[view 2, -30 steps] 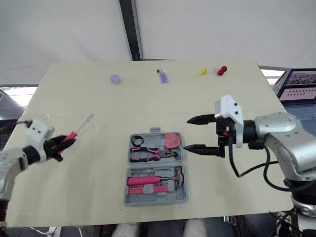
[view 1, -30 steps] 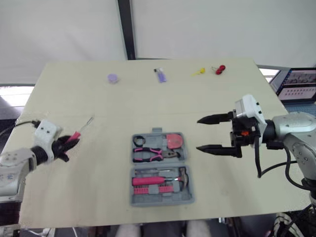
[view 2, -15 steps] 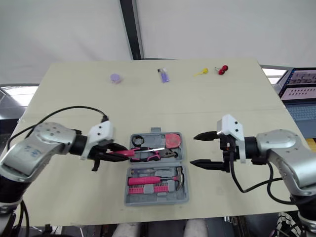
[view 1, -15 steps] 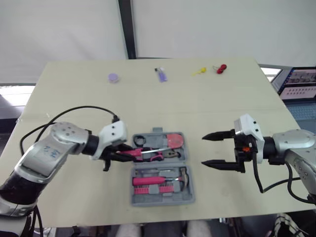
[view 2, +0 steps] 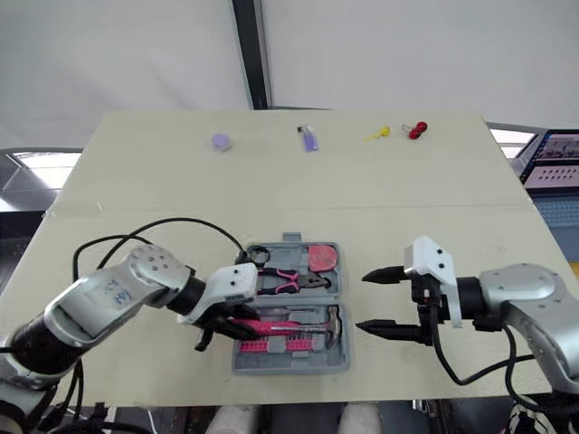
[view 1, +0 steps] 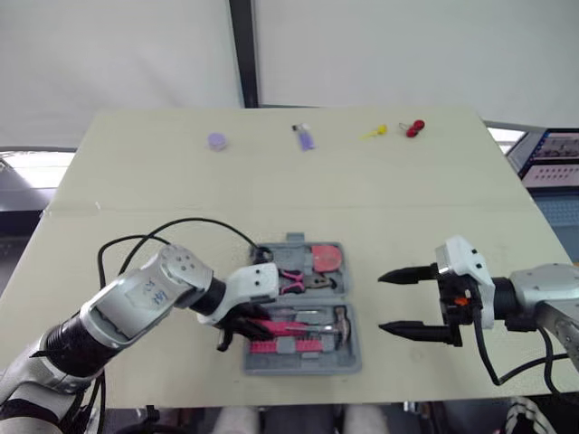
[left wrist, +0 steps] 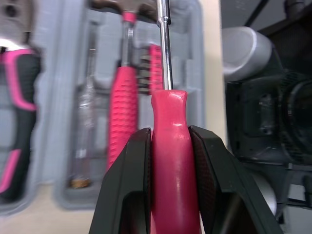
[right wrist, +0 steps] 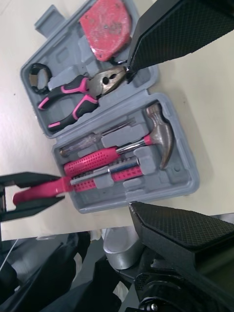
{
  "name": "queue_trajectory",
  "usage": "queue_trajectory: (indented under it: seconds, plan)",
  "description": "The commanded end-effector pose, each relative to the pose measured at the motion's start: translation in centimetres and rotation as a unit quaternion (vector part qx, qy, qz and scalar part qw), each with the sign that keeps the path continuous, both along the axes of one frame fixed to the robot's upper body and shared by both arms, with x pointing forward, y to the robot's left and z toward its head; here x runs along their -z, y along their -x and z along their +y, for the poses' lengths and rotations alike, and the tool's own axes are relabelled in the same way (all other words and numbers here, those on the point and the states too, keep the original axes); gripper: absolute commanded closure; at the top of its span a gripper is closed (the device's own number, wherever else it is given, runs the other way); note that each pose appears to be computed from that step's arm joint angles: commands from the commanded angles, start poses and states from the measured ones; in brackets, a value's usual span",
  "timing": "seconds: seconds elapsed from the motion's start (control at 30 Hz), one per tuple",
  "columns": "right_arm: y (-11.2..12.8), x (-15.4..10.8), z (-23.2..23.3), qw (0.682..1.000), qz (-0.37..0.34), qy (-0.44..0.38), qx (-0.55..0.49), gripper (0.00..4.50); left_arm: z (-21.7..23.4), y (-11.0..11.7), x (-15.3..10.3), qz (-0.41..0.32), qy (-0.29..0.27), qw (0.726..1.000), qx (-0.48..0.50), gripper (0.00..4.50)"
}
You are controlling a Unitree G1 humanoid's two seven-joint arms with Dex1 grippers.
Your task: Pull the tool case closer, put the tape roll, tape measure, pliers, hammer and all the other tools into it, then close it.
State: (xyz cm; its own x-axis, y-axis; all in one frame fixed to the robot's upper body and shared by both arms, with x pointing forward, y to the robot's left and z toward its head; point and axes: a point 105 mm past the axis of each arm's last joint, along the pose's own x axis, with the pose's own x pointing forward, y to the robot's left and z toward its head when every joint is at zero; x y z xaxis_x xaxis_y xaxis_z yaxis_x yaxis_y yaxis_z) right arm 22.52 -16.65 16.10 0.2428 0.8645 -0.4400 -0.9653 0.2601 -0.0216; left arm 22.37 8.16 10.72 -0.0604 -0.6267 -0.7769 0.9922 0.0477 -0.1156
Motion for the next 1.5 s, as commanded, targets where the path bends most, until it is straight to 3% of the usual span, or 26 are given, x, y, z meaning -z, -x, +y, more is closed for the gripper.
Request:
queue_trajectory:
  seconds: [0.03, 0.53, 1.5]
  plan:
    - [0.6, -0.9, 0.4, 1.0, -0.017, -0.003, -0.012, 0.0, -1.0, 0.6, 0.0, 0.001, -0.011, 1.0, 0.004, 3.84]
    - [1.0, -0.9, 0.5, 1.0, -0.015, -0.009, -0.003, 0.0, -2.8, 2.0, 1.7, 0.023, -0.044, 0.999, 0.0, 3.84]
    - [0.8, -1.0, 0.5, 1.0, -0.018, -0.013, 0.005, 0.0, -2.9, 2.0, 3.2, 0.035, -0.052, 0.998, -0.023, 3.84]
